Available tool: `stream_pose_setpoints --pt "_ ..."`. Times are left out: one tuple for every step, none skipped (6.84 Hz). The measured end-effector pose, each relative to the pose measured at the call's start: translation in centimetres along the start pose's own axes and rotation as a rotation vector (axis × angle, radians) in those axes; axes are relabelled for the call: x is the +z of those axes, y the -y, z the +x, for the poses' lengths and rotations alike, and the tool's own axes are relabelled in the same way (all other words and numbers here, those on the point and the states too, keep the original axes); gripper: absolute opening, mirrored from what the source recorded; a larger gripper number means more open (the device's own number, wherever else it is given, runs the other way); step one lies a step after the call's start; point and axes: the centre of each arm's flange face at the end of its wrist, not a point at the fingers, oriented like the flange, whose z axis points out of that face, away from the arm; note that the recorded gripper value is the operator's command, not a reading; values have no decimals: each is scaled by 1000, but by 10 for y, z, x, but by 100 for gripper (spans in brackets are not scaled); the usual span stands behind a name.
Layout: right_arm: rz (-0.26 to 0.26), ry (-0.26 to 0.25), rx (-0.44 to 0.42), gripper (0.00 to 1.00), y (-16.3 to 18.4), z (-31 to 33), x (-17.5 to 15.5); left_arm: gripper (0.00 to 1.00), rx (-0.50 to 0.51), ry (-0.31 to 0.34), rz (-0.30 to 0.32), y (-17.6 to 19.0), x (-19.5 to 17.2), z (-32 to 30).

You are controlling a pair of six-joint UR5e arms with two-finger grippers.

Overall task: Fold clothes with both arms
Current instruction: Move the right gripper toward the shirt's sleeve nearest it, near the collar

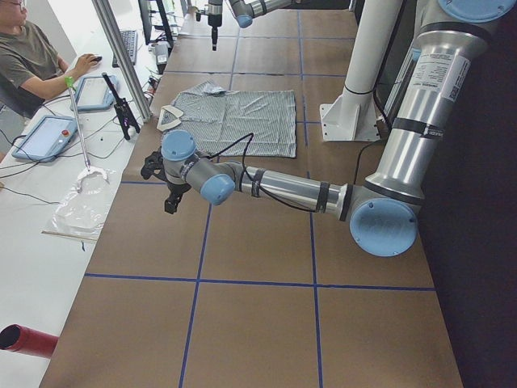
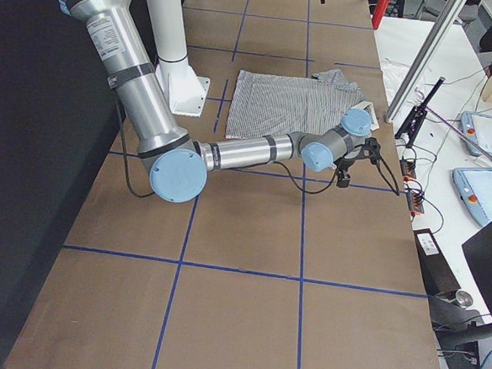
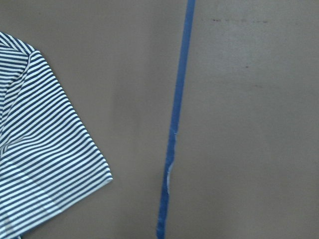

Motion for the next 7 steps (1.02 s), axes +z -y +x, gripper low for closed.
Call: stream_pose_setpoints --pt "27 -25 -2 99 -1 -40 34 100 -16 -1 13 1 2 4" --pt "33 -33 -10 96 1 -63 60 100 -22 -2 19 2 3 6" --pt "33 -37 -16 92 5 -74 78 100 -24 -3 22 3 2 7" --pt "35 -48 -19 87 7 -78 89 100 -25 -4 23 3 2 7" --pt "39 -63 -19 84 7 -79 97 100 -25 -4 23 3 2 7" --pt "39 -72 -19 83 6 -79 101 100 -25 -4 23 3 2 7" --pt "37 -75 -21 80 4 -80 104 100 -25 -3 23 3 3 7"
